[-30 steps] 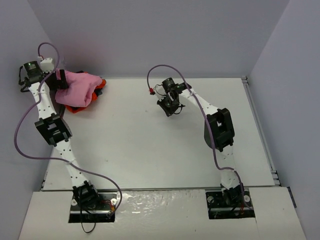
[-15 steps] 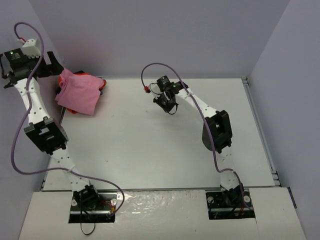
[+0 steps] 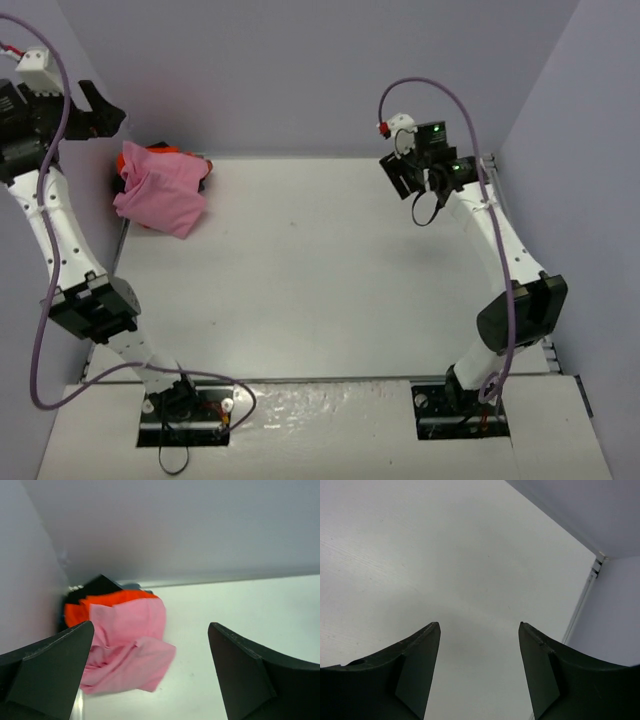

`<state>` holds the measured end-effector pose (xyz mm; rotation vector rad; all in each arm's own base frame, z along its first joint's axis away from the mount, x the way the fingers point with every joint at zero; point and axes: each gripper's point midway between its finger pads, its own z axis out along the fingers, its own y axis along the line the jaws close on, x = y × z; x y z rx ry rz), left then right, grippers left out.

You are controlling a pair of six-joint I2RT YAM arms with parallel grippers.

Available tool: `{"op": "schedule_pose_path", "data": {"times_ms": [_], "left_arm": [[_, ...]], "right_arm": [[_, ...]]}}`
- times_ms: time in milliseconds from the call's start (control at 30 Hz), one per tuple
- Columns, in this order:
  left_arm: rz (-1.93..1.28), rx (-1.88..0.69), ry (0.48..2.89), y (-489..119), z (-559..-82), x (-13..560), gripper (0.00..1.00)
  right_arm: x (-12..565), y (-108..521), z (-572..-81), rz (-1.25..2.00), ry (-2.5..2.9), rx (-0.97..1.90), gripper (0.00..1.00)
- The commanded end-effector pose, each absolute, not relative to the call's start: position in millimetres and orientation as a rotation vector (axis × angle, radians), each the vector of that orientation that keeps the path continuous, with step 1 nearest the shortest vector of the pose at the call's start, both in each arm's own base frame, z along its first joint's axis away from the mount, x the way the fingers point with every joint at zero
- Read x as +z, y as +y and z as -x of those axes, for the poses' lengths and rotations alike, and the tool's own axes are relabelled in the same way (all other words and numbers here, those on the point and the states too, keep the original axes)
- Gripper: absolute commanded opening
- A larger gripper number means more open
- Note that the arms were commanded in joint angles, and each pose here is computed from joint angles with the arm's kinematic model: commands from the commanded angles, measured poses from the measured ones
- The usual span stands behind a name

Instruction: Fold and stack the t-shirts

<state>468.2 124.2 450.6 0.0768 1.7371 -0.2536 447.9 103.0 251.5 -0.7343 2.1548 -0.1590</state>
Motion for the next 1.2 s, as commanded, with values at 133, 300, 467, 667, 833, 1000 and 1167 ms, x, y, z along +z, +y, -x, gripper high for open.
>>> {"op": "schedule_pose_path", "data": {"times_ms": [133,300,467,667,833,1000,1167], "left_arm": [[-0.211,-0.413,1.767,21.2,-446.0,396.0,0.77],[-0.019,-0.295,1.765,19.0,-423.3,284.1,0.58],[0.0,-0.153,1.878,27.0,-389.1,193.4,0.58],[0.041,-0.024,1.784,43.4,-388.4,162.7,0.51],[-0.003,0.093,1.71,25.5,-388.0,123.5,0.3],[-0.027,0.159,1.702,22.8,-390.8,98.3,0.05],[0.081,0.168,1.73,33.6,-391.8,93.5,0.83]], "right_arm": [[249.7,54.0,-433.5,0.532,2.066,-0.196,0.61],[217.3,5.5,-427.3,0.249,1.89,-0.101,0.61],[168.4,-9.3,-413.4,0.094,1.923,-0.013,0.63],[118.3,-29.5,-404.4,0.007,1.95,-0.033,0.66],[91.4,-82.5,-392.9,-0.146,1.899,-0.039,0.86],[117.5,-55.9,-400.9,-0.093,1.744,-0.1,1.0],[122.1,-16.8,-417.0,-0.002,1.792,-0.094,1.0]]}}
